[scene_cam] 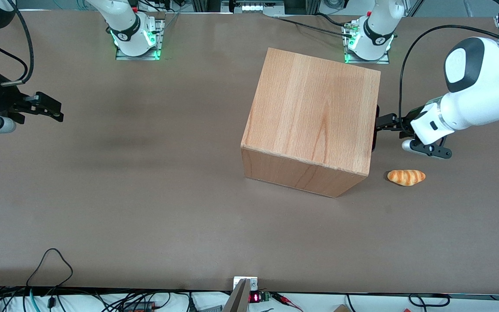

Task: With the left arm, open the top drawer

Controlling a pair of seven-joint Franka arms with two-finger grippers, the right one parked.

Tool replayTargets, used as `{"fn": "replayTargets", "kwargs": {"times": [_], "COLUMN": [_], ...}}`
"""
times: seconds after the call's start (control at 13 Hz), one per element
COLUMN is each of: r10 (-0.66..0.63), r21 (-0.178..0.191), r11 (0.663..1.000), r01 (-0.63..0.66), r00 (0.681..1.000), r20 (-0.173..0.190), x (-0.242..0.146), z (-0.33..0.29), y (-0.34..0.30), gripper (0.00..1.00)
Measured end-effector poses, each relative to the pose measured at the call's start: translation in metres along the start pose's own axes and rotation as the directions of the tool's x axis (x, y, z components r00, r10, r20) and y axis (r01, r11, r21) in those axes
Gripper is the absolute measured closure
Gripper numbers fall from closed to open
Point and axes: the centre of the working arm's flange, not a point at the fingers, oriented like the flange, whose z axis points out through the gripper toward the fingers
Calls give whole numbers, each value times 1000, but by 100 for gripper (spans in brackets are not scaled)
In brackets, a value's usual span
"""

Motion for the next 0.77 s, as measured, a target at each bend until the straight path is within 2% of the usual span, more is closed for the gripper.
{"fn": "replayTargets", "kwargs": {"times": [0.31, 0.77], "r10": [33, 47], "r21": [4, 5], "r11": [999, 999], "r01": [-32, -47], "r00": [999, 999], "r20": [-15, -17], "x": [6, 12], "z": [9, 22], "y": [-5, -10], "gripper": [0, 0]}}
